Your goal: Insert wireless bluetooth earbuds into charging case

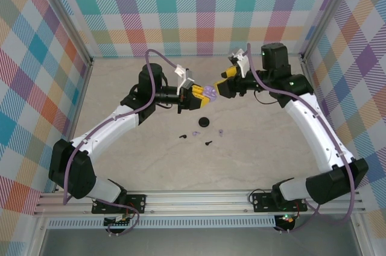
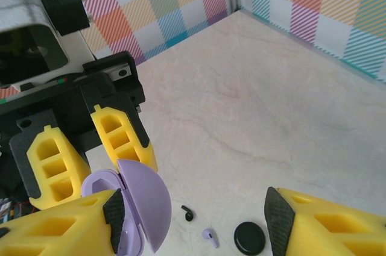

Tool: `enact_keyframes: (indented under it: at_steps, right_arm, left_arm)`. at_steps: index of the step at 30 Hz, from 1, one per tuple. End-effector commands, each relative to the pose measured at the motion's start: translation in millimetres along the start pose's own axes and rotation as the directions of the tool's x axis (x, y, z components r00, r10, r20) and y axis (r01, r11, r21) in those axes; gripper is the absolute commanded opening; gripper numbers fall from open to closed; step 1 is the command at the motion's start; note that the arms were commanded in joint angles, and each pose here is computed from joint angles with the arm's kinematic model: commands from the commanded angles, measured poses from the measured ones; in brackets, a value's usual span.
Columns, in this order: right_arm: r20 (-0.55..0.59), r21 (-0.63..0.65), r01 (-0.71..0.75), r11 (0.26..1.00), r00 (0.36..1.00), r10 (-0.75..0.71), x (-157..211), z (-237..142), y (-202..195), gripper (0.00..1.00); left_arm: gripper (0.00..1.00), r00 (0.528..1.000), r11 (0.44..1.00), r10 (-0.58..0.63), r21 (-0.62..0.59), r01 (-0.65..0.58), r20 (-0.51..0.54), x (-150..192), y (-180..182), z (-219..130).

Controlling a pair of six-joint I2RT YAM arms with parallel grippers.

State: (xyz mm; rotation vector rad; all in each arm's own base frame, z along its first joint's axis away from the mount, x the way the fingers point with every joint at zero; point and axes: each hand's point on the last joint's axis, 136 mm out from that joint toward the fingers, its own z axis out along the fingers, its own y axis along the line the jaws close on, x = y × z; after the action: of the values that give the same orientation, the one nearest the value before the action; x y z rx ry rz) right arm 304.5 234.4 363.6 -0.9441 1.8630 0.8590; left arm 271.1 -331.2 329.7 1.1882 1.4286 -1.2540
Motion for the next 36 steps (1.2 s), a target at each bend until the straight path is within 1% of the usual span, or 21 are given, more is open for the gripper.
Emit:
enact_keyframes:
  at_steps: [1, 5, 6, 8, 11, 16, 21, 26, 28, 31, 36]
  right_arm:
    - [0.035, 0.100, -0.028, 0.995, 0.999, 0.024, -4.5, -14.4, -10.9, 0.65]
    - [-0.034, 0.254, -0.117, 0.960, 0.991, 0.130, 25.1, -13.8, -41.7, 0.69]
    - [-0.049, 0.288, -0.167, 0.943, 0.981, 0.189, 34.6, -12.2, -49.1, 0.69]
    - [-0.098, 0.359, -0.223, 0.906, 0.957, 0.275, 59.3, -7.5, -63.8, 0.68]
    - [-0.148, 0.430, -0.294, 0.854, 0.910, 0.388, 94.4, -0.4, -77.6, 0.68]
    - [-0.193, 0.488, -0.381, 0.785, 0.830, 0.523, 144.6, 12.4, -86.9, 0.67]
    - [-0.248, 0.466, -0.481, 0.743, 0.735, 0.631, 185.8, 33.6, -82.2, 0.67]
    - [-0.303, 0.471, -0.540, 0.697, 0.643, 0.703, 225.0, 55.2, -78.3, 0.63]
    - [-0.320, 0.509, -0.547, 0.665, 0.597, 0.736, 237.8, 61.4, -80.0, 0.61]
    - [-0.369, 0.551, -0.527, 0.647, 0.541, 0.755, 253.6, 74.7, -79.5, 0.56]
    - [-0.398, 0.612, -0.475, 0.632, 0.505, 0.766, 267.5, 92.2, -82.8, 0.50]
  left_arm:
    - [0.12, 0.999, 0.999, 0.036, 0.018, -0.036, 0.011, -7.2, -9.8, -0.2]
    - [0.12, 1.000, 1.000, 0.005, 0.009, -0.005, 0.015, -7.6, -5.3, -1.7]
    - [0.12, 1.000, 1.000, 0.004, 0.008, -0.004, 0.015, -7.3, -5.2, -2.3]
    - [0.12, 1.000, 1.000, 0.005, 0.002, -0.005, 0.020, -8.1, -5.6, -3.9]
    - [0.12, 1.000, 1.000, -0.004, -0.002, 0.004, 0.028, -7.8, -6.3, -5.9]
    - [0.12, 0.999, 1.000, -0.016, -0.014, 0.017, 0.048, -6.8, -6.6, -9.7]
    - [0.12, 0.997, 0.999, -0.017, -0.026, 0.019, 0.074, -5.2, -9.7, -13.3]
    - [0.12, 0.994, 0.999, -0.014, -0.032, 0.018, 0.111, -6.7, -13.6, -16.9]
    - [0.12, 0.993, 0.999, -0.016, -0.033, 0.020, 0.120, -7.3, -14.5, -17.9]
    - [0.12, 0.992, 0.999, -0.021, -0.029, 0.025, 0.122, -7.5, -16.4, -18.1]
    - [0.12, 0.993, 0.999, -0.005, -0.043, 0.010, 0.114, -6.6, -19.4, -19.7]
